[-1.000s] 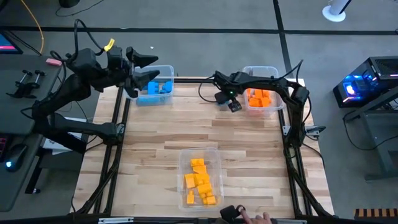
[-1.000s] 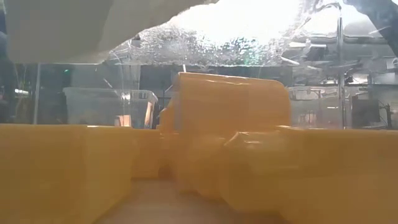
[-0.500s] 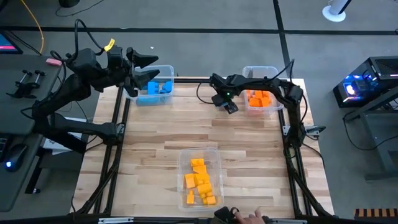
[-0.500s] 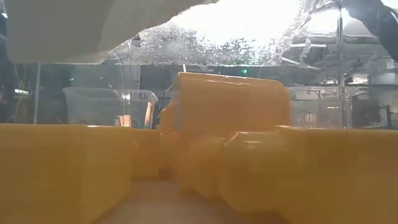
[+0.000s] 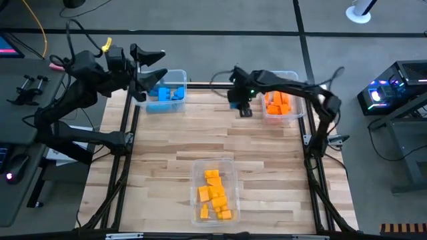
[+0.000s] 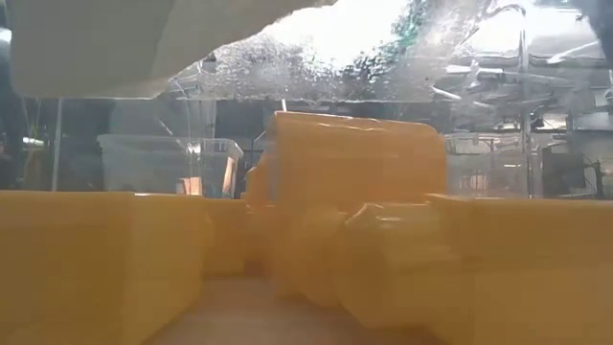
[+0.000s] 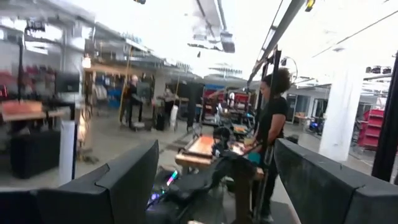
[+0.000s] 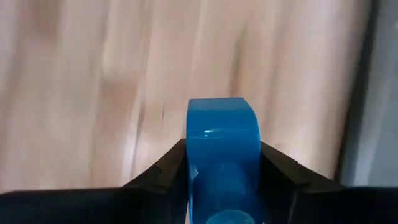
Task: Sort blocks
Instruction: Put the blue game piece into the top left transparent bin, then return to Home Position
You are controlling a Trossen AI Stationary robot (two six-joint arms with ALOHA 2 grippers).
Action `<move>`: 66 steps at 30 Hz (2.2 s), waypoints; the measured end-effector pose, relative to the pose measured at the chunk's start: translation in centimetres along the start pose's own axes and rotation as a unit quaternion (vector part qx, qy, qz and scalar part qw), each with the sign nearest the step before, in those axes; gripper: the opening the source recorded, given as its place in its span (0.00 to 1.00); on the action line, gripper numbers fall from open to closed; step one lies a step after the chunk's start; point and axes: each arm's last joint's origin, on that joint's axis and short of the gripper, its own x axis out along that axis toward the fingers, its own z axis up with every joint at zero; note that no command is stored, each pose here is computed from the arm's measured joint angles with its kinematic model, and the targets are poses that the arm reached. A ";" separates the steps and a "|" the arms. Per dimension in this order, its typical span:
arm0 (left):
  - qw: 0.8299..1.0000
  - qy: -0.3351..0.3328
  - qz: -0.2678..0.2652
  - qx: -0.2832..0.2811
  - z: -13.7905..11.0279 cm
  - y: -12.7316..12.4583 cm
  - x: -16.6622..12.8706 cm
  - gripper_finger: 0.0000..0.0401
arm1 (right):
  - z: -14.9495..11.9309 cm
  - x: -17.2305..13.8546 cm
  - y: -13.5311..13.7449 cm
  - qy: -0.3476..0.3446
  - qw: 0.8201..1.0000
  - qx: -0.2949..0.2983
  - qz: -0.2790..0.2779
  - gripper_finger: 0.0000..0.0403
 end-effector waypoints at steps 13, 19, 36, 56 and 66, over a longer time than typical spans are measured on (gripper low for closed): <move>1.000 -0.006 0.007 -0.008 0.1 0.2 0.0 0.77 | 11.9 -2.6 2.6 -0.438 0.879 0.136 -0.131 0.33; 0.998 0.017 -0.031 -0.044 -0.2 0.0 0.0 0.77 | 13.5 0.9 1.4 -0.530 0.803 0.237 -0.135 0.33; 0.988 0.035 -0.085 -0.120 -0.3 -0.3 -0.1 0.77 | 20.5 7.6 -4.5 -0.516 0.797 0.286 -0.127 0.67; 0.974 0.088 -0.159 -0.135 -14.4 -1.2 0.3 0.70 | 13.2 -9.4 -5.1 -0.342 0.919 0.192 -0.048 0.31; 0.946 -0.079 -0.152 -0.275 -24.3 1.2 -7.8 0.32 | 7.5 -15.6 0.1 -0.159 0.964 0.210 0.029 0.02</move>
